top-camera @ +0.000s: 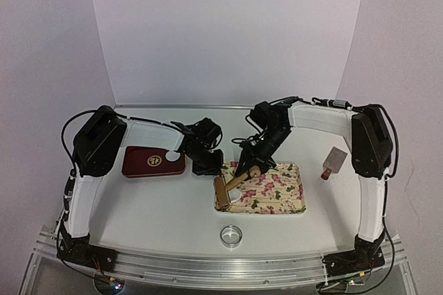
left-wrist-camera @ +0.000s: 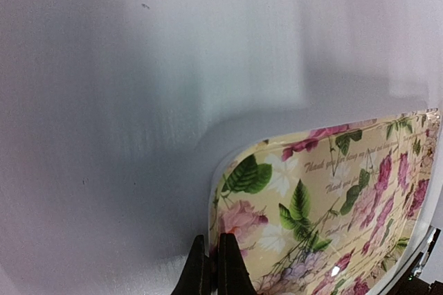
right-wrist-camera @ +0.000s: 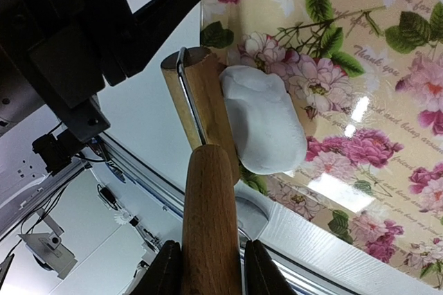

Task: Roll out the dumpling wrappers from the dough
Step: Flatten out the dough on the work surface.

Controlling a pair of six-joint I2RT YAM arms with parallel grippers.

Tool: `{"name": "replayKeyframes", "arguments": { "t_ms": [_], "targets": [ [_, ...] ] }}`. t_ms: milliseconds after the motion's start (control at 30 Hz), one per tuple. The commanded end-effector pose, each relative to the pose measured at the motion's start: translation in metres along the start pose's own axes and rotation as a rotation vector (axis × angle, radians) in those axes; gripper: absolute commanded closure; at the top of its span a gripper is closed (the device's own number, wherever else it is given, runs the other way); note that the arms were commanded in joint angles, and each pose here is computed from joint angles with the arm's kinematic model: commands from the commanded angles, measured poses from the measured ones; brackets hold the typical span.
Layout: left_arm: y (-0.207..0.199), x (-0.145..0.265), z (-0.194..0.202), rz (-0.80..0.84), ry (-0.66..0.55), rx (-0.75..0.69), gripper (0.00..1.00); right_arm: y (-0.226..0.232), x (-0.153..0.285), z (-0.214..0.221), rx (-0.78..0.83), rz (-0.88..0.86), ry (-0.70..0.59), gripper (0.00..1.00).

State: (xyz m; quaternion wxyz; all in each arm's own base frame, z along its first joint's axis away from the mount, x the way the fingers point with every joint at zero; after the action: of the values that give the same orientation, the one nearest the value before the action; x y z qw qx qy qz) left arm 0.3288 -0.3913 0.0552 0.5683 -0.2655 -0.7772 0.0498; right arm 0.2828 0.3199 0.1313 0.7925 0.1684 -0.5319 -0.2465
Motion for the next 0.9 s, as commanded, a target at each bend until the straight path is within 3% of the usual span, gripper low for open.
{"name": "replayKeyframes", "arguments": {
  "t_ms": [0,433,700,867],
  "targets": [
    [-0.002,0.008,0.000,-0.005,-0.005,0.008,1.00,-0.023,-0.008,0.000,-0.064,0.085,-0.027,1.00],
    [0.013,0.006,0.012,-0.065,0.006,-0.027,1.00,-0.044,0.005,-0.012,-0.123,0.112,-0.077,1.00],
    [0.006,0.005,0.007,-0.035,0.001,-0.040,1.00,0.016,0.046,0.007,-0.022,-0.108,-0.051,1.00],
    [0.003,0.005,0.003,-0.029,-0.003,-0.038,1.00,0.021,0.069,0.026,-0.026,-0.132,-0.097,1.00]
  ]
}}
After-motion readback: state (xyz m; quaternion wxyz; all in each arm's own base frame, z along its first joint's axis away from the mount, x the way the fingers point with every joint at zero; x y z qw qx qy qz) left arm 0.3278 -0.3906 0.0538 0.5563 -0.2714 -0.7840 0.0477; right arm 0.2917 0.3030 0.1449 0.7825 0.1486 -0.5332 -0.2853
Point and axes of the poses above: each gripper's point midway between its finger pads, its own x axis back along the fingers, its own y axis along the line the jaws close on, z = x × y, the point moved 4 cm from there along x, back along the fingers, and after that the axes turned 15 degrees about -x, right-handed, at the moved point
